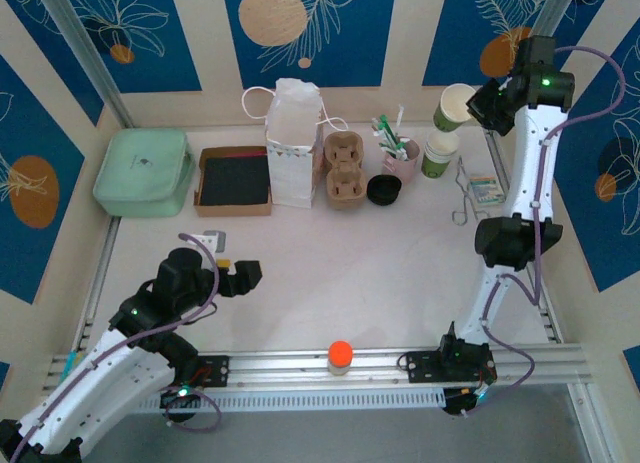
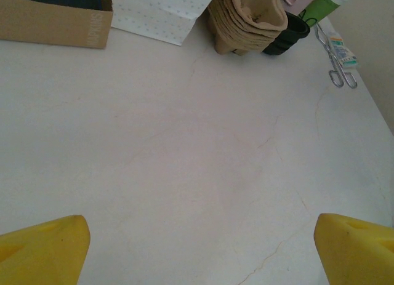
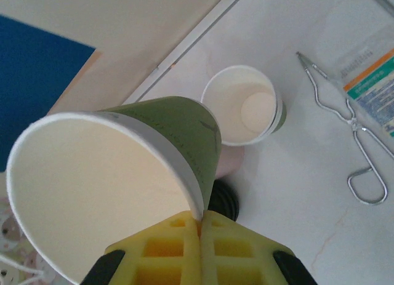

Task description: Pack the takeout coffee

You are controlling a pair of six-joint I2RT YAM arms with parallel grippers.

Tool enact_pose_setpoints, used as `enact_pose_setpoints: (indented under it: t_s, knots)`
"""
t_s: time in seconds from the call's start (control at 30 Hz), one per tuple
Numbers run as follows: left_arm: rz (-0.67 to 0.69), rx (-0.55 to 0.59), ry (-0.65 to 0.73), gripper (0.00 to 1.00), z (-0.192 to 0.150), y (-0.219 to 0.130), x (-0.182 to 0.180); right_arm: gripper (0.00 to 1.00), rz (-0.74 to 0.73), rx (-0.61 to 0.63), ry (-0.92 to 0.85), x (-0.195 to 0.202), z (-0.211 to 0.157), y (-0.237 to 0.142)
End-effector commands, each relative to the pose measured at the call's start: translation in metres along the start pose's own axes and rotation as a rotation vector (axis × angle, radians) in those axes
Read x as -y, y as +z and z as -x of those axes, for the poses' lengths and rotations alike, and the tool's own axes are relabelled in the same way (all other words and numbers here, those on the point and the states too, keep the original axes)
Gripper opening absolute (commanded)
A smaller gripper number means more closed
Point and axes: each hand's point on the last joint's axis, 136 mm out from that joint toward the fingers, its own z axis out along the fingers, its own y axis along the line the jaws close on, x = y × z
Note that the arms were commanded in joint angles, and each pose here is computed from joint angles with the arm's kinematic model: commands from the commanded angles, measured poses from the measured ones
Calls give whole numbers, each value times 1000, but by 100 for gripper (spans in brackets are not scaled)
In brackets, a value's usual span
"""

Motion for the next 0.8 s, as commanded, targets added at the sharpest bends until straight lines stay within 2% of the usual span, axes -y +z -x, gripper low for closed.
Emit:
enact_pose_setpoints:
  t_s: [0.0, 0.33, 0.77]
  knots:
    - [-17, 23, 19, 94, 9, -6, 8, 3, 26, 5, -70, -14, -18, -19]
    - [-20, 15, 22, 94, 10, -3, 10, 3, 71, -56, -176, -32, -68, -31]
    - [-17, 1, 21, 94, 10, 6, 10, 3, 114, -185, -285, -36, -128, -30]
